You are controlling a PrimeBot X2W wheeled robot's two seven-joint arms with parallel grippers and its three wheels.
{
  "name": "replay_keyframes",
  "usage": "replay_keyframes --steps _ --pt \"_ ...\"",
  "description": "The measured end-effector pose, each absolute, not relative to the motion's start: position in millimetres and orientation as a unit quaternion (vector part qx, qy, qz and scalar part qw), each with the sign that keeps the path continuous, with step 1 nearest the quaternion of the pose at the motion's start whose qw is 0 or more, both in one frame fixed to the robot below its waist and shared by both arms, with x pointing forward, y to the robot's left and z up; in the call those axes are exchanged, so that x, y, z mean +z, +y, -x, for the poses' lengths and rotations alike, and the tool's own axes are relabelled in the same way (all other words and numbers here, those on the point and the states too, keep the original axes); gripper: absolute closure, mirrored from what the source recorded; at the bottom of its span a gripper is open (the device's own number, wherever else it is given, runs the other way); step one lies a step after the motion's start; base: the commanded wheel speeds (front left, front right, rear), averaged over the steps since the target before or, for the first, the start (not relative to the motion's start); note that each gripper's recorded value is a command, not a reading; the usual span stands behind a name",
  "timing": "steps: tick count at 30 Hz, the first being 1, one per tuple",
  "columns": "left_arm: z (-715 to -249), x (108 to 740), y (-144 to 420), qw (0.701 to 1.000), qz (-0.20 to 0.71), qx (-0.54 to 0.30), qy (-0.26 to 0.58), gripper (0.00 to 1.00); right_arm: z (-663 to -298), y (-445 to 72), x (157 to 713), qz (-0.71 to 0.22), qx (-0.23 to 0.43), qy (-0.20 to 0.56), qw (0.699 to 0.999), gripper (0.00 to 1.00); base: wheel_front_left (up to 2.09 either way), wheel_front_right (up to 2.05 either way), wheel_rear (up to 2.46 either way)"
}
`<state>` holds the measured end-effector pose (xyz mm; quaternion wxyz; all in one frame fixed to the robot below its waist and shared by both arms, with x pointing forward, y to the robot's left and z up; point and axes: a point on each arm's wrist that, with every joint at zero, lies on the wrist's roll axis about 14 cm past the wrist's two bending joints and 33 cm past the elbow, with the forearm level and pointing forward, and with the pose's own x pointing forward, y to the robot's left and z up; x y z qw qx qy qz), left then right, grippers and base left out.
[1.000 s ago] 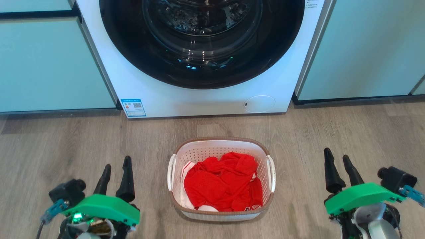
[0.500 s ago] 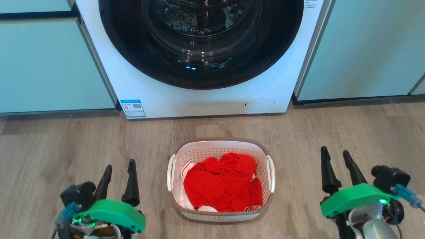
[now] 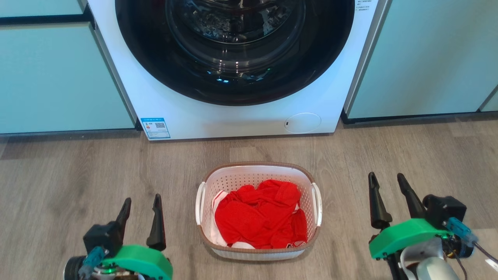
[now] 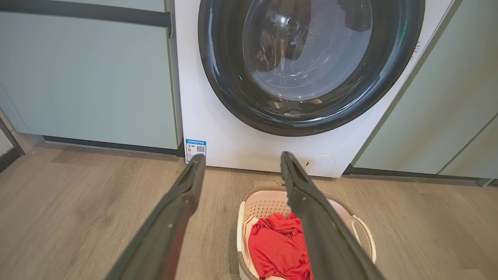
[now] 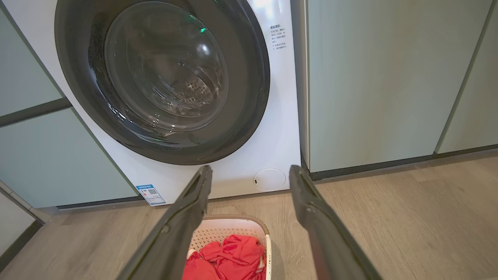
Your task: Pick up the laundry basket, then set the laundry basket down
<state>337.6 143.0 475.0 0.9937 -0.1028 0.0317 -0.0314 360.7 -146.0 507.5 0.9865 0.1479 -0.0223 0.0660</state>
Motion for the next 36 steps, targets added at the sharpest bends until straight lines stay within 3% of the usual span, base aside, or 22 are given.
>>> replay_keyframes --steps 19,36 --pt "-327 478 137 0.999 0.011 -0.051 0.006 0.00 -356 -131 512 -0.050 0.099 -0.044 0.993 0.00 0.00 0.00 0.00" --pt "-328 478 137 0.999 0.013 -0.052 0.007 0.00 -355 -132 510 -0.049 0.097 -0.041 0.993 0.00 0.00 0.00 0.00"
